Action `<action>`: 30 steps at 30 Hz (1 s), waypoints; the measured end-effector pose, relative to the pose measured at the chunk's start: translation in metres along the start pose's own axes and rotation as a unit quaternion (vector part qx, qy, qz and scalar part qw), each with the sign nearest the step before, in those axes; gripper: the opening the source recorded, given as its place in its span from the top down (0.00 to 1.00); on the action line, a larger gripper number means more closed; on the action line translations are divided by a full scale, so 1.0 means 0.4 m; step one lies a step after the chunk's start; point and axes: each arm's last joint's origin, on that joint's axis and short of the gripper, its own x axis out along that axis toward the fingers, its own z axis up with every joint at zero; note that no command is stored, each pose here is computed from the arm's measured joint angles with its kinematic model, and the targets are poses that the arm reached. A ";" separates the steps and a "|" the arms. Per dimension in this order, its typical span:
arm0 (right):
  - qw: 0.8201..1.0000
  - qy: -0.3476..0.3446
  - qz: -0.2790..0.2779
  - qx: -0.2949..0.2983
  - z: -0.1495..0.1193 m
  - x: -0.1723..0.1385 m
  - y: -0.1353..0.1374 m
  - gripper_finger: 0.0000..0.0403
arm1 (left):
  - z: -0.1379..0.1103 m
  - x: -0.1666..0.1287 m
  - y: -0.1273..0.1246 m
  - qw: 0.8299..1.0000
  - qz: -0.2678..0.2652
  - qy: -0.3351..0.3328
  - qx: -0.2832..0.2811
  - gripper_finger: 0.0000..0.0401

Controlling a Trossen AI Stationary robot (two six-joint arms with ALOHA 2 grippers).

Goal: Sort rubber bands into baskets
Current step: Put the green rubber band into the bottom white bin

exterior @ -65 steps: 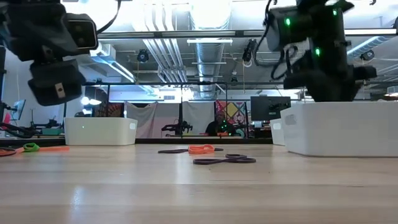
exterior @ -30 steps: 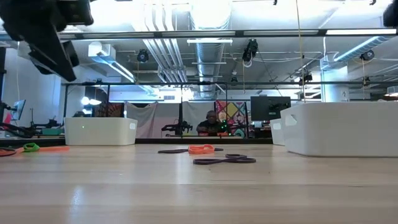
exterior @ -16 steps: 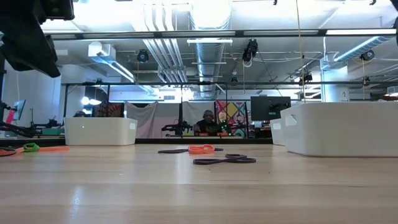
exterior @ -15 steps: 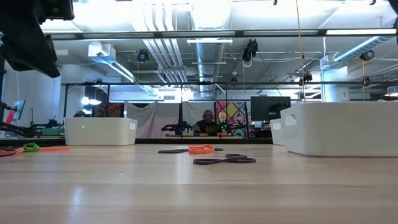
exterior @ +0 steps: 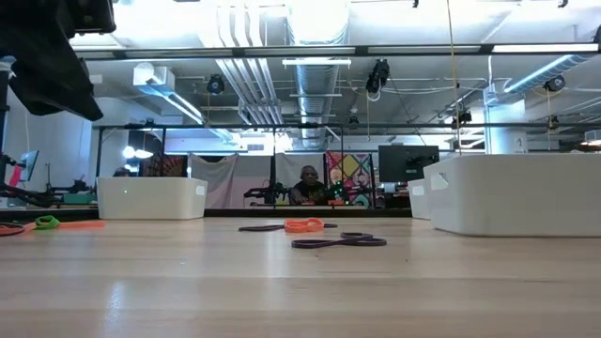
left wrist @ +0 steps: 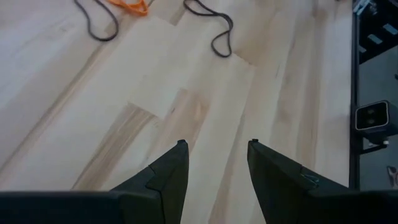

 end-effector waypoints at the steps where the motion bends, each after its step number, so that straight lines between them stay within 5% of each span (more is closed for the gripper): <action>1: 1.000 0.009 -0.001 0.008 -0.003 0.011 -0.002 0.20 | -0.001 0.003 -0.002 1.000 -0.004 -0.002 0.001 0.63; 7: 0.996 0.051 0.034 0.064 -0.007 0.083 -0.008 0.23 | -0.003 0.018 -0.012 1.000 -0.012 -0.006 0.004 0.63; 15: 0.975 0.195 0.066 0.085 -0.061 0.153 -0.014 0.31 | -0.004 0.024 -0.018 1.000 -0.019 -0.005 0.003 0.63; 30: 0.983 0.137 0.061 0.104 -0.040 0.179 -0.021 0.52 | -0.004 0.030 -0.023 1.000 -0.024 -0.008 0.014 0.63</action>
